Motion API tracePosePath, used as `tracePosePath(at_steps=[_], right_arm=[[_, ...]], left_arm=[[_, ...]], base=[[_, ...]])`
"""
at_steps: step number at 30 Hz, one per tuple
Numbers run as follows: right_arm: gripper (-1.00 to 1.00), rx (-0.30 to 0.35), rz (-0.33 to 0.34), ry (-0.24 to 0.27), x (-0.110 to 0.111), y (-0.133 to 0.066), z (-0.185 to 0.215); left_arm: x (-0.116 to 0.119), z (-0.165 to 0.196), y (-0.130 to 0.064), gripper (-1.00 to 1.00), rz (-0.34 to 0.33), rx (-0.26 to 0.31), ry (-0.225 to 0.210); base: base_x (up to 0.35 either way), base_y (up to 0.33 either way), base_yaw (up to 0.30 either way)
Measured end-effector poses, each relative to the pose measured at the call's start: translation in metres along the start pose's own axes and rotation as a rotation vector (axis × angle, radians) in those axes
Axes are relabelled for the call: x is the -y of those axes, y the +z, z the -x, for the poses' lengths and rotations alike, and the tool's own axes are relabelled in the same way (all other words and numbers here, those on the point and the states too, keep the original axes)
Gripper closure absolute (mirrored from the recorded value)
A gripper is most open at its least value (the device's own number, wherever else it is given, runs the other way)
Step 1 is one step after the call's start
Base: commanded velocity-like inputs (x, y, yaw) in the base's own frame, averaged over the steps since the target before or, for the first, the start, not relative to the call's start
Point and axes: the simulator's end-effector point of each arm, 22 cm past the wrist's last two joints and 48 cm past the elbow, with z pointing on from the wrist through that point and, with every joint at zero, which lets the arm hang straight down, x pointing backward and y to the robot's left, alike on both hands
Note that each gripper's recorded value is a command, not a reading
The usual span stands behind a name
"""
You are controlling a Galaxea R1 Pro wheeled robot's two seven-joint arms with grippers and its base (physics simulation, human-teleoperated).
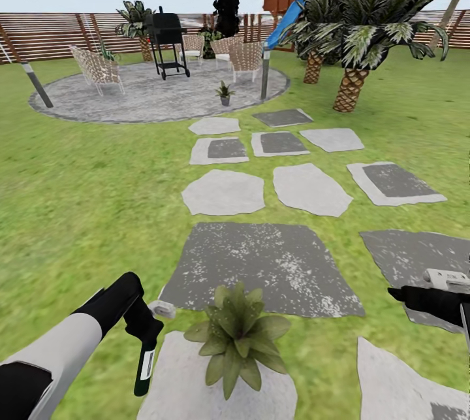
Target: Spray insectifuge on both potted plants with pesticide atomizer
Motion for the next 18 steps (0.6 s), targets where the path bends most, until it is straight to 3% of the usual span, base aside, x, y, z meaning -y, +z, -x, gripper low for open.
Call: tracePosePath(at_steps=[7,18], right_arm=[[-1.00,0.000,0.000,-0.001,-0.0001,0.0000,0.0001],[-1.00,0.000,0.001,0.001,0.0001,0.0001,-0.0001]], left_arm=[[-0.0002,-0.0006,0.0004,1.00,0.001,-0.001,0.000],[-0.0005,-0.0009,0.0009,1.00,0.003,-0.003,0.001]], base=[[0.017,-0.022,0.000],[0.160,-0.001,0.000]])
